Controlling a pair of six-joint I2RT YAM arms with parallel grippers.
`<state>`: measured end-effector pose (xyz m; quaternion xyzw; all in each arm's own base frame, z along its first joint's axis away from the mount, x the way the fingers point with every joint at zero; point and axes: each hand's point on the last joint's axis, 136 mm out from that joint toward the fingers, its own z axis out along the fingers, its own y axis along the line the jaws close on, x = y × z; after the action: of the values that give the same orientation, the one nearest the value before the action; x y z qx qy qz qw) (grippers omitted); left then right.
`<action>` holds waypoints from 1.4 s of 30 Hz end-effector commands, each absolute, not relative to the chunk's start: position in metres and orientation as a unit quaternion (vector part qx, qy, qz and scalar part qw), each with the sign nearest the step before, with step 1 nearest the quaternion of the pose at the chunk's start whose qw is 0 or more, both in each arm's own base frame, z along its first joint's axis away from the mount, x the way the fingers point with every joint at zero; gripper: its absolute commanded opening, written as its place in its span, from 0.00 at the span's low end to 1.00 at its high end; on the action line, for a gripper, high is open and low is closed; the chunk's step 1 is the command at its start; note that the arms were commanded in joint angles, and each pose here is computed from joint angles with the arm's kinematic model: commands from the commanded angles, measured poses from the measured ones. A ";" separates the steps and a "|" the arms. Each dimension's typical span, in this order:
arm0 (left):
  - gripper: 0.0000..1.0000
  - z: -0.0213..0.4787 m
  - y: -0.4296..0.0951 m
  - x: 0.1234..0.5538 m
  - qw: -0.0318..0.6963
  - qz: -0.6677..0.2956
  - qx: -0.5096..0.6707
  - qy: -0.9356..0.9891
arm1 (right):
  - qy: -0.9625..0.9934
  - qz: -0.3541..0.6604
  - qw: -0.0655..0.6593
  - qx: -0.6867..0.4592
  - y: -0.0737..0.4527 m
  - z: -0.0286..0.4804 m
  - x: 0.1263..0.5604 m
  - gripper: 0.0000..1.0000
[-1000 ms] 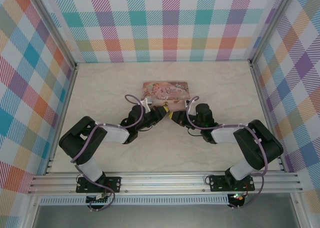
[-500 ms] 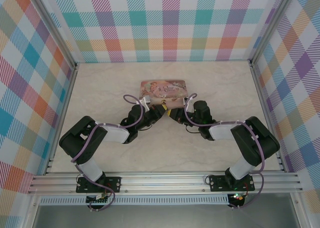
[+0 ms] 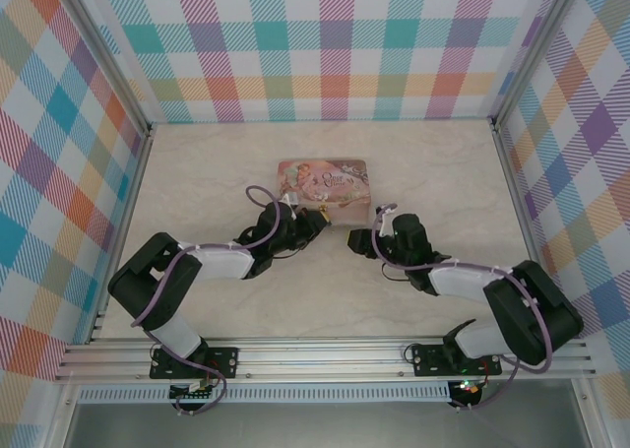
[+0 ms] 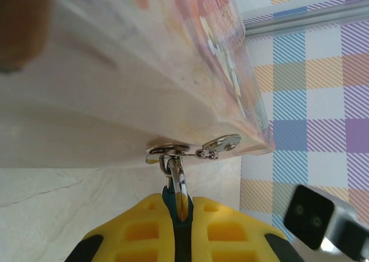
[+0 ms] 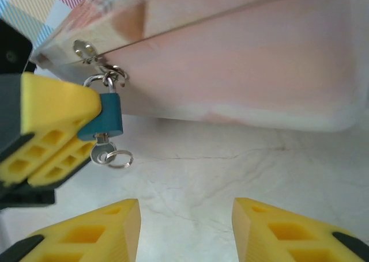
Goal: Unlock a padlock with a key
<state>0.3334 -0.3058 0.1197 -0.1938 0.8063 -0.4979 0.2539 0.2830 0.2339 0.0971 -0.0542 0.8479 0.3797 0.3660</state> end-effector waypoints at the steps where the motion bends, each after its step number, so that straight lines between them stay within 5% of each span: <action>1: 0.00 0.155 -0.307 0.344 0.257 -0.529 -0.210 0.781 | 0.832 0.279 0.447 -0.172 0.231 0.106 0.278 0.49; 15: 0.00 0.152 -0.304 0.345 0.238 -0.525 -0.230 0.784 | 0.682 0.119 0.608 -0.389 0.263 0.138 0.274 0.49; 42: 0.00 0.149 -0.306 0.345 0.236 -0.536 -0.233 0.776 | 0.683 0.127 0.599 -0.398 0.303 0.118 0.293 0.35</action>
<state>0.3349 -0.3001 0.1126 -0.2420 0.8099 -0.4897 0.2136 0.2840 0.2944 0.0969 -0.4183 0.6991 0.1195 0.5674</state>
